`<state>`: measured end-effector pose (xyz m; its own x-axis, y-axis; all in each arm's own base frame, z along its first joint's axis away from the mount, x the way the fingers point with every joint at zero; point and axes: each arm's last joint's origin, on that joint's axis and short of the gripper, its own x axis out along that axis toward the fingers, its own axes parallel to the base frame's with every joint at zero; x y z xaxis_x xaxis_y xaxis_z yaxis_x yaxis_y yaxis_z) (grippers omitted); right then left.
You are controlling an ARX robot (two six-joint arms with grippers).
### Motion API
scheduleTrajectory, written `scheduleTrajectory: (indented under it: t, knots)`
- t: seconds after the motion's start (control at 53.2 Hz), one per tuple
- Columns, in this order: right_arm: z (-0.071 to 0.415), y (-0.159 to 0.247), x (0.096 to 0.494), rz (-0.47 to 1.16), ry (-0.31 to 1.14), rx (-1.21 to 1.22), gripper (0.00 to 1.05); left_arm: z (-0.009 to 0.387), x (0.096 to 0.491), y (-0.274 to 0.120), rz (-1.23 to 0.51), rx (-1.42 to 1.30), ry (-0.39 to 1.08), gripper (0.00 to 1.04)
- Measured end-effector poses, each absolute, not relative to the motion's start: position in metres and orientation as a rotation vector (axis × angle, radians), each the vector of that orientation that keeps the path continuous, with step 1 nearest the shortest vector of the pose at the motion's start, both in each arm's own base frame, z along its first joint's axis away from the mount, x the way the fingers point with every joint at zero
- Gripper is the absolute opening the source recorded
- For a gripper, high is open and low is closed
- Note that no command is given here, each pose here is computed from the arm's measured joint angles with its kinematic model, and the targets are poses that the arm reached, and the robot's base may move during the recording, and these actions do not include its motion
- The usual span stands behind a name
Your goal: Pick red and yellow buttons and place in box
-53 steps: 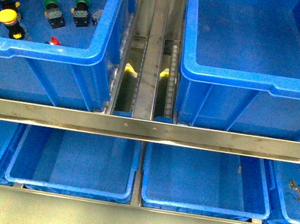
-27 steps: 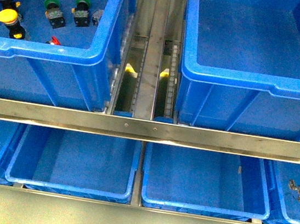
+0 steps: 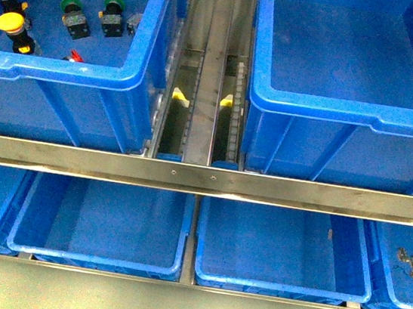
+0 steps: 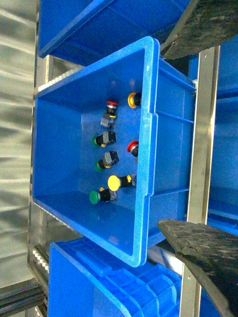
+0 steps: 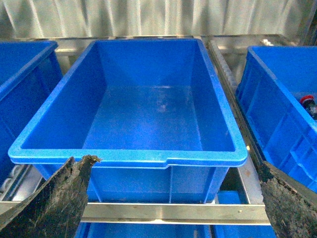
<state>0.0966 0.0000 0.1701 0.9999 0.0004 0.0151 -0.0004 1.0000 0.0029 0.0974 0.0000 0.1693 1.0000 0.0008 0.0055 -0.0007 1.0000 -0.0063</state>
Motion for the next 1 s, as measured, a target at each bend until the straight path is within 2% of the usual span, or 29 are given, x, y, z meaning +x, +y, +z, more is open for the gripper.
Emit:
scheduleTrajectory:
  t: [0.997]
  knots:
    - [0.1701,0.0001,0.0966,0.001,-0.015,0.003,0.98,0.1693,0.0974,0.0,0.0,-0.004,-0.005,0.97]
